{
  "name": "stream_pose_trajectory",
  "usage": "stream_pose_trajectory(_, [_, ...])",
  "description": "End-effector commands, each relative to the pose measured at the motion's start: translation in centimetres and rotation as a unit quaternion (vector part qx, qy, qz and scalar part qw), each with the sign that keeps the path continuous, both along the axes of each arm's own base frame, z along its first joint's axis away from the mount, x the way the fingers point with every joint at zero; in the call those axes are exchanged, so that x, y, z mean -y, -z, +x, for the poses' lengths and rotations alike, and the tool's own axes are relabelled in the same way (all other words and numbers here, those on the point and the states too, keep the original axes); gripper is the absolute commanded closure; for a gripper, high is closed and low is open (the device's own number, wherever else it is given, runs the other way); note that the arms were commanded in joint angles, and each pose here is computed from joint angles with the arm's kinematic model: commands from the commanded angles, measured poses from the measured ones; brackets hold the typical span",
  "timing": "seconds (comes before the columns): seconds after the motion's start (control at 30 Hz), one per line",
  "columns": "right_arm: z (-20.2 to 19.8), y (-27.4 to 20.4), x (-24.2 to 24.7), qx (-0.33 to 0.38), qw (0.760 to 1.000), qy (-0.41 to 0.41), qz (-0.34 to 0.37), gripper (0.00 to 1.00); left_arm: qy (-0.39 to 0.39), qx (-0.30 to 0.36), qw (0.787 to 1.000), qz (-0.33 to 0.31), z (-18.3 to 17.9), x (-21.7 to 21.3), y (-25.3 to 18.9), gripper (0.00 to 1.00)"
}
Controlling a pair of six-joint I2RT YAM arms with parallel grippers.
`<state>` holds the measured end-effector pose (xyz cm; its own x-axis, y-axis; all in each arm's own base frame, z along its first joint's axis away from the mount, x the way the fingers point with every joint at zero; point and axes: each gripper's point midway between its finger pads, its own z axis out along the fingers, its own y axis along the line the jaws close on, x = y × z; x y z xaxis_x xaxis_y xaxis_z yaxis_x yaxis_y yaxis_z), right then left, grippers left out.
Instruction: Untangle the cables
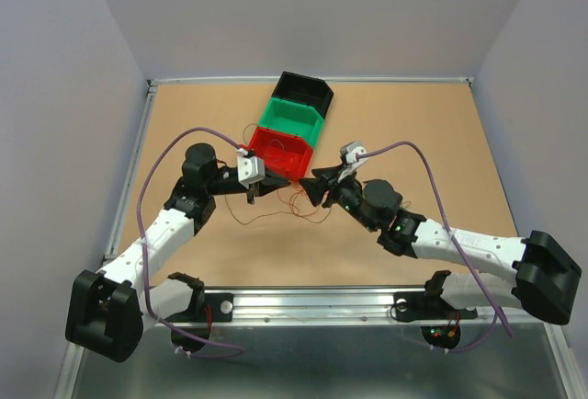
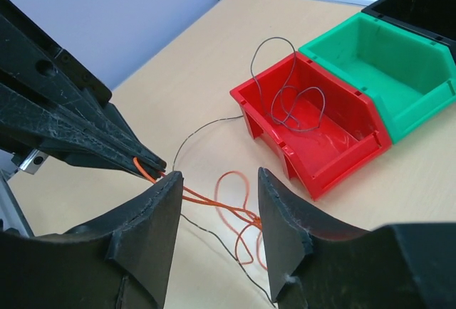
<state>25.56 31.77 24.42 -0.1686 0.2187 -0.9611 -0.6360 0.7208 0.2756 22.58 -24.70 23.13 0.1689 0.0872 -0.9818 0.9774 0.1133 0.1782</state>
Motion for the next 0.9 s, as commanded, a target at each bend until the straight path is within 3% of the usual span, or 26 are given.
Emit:
stream_pose_trajectory(0.0, [0.3, -2.0, 0.0, 0.023, 0.999, 0.011, 0.024, 0.47, 0.030, 0.026, 0.999, -0.020, -0.4, 0.3, -2.8, 1.00])
stream_pose_trajectory(0.07, [0.4, -1.7, -0.1, 0.022, 1.000, 0.011, 0.020, 0.42, 0.030, 0.026, 0.999, -0.021, -0.5, 0.2, -3.0, 1.00])
stream_pose_trajectory(0.23, [-0.2, -1.7, -0.5, 0.029, 0.999, -0.009, 0.017, 0.41, 0.018, 0.026, 0.999, -0.024, -0.2, -0.1, -3.6, 1.00])
stream_pose_trajectory(0.53, [-2.0, -2.1, -1.6, 0.067, 0.995, -0.076, 0.011, 0.50, 0.012, 0.022, 0.999, -0.025, 0.1, -0.3, -3.8, 1.00])
stream_pose_trajectory(0.87, [-3.2, -2.9, -1.5, 0.086, 0.991, -0.101, 0.025, 0.51, 0.005, 0.021, 0.999, -0.024, 0.4, -0.3, -3.7, 1.00])
